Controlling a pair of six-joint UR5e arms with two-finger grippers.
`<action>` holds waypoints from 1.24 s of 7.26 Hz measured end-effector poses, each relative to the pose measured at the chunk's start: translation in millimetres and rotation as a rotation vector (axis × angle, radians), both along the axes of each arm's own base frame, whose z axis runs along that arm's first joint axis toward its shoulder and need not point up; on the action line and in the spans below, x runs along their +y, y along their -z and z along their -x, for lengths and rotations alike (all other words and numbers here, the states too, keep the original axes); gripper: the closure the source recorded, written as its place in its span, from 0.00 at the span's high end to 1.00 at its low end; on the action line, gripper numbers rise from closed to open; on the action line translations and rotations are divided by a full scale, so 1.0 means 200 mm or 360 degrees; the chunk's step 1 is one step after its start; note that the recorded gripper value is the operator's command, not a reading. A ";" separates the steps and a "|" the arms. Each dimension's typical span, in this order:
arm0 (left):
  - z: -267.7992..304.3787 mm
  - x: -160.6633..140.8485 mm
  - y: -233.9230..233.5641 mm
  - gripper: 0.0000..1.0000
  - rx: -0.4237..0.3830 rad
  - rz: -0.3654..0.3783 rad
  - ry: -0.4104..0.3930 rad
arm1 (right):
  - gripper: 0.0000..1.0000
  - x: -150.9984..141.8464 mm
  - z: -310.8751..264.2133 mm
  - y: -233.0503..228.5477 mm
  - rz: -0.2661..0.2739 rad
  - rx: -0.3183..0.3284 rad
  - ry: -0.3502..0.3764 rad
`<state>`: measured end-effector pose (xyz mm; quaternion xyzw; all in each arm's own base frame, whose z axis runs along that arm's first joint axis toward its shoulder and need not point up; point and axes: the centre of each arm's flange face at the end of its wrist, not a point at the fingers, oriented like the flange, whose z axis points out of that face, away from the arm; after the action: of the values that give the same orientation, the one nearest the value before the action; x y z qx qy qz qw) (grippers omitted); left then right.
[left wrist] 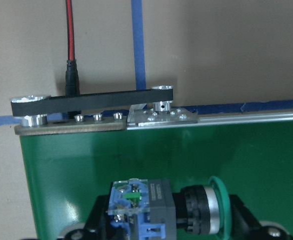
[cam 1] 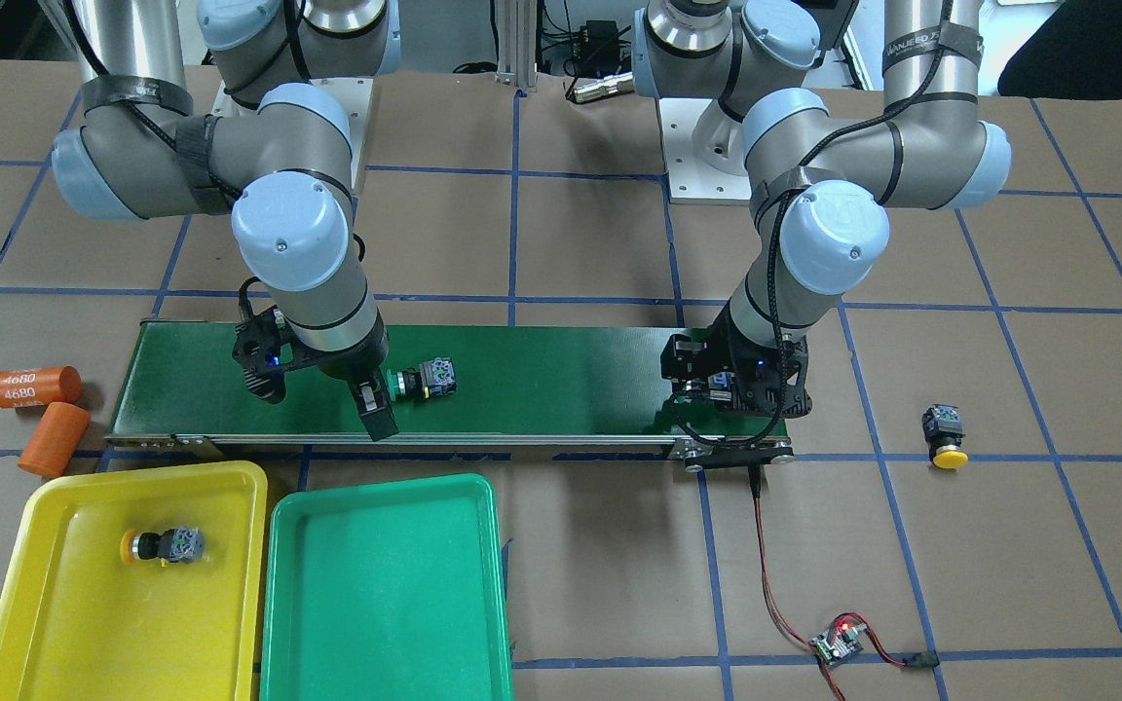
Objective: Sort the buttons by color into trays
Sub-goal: 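Set the green button on the belt with the left gripper while the right grasps another, then carry the green-capped button into the green tray with the right gripper while the left withdraws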
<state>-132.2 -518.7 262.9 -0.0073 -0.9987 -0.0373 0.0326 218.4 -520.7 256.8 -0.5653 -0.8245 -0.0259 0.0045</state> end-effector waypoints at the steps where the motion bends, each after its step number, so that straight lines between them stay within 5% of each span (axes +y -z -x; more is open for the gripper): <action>1: 0.00 0.00 0.01 0.32 0.0000 -0.0011 -0.0012 | 0.71 0.01 0.00 0.02 -0.0013 0.0003 -0.0003; 2: 0.00 0.01 0.02 0.65 0.0001 -0.0020 -0.0017 | 0.29 0.02 0.00 0.03 -0.0021 0.0005 -0.0005; 3: 0.00 0.01 0.03 0.93 0.0001 -0.0026 -0.0025 | 0.00 0.02 0.00 0.04 -0.0029 0.0006 -0.0011; 4: 0.00 0.02 0.04 1.00 0.0000 -0.0034 -0.0049 | 0.00 0.03 0.01 0.05 -0.0037 0.0007 -0.0026; 7: 0.00 0.02 -0.04 1.00 -0.0002 -0.0017 -0.0110 | 0.00 0.01 0.05 0.03 -0.0019 0.0017 -0.0077; 9: -0.03 -0.04 -0.22 1.00 -0.0001 -0.0013 -0.0130 | 0.00 -0.11 0.12 -0.09 0.0080 0.0011 -0.0068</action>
<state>-126.2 -527.5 306.3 0.0336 -0.9981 -0.0399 0.0337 194.9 -543.3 275.8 -0.5475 -0.8368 -0.0030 -0.0062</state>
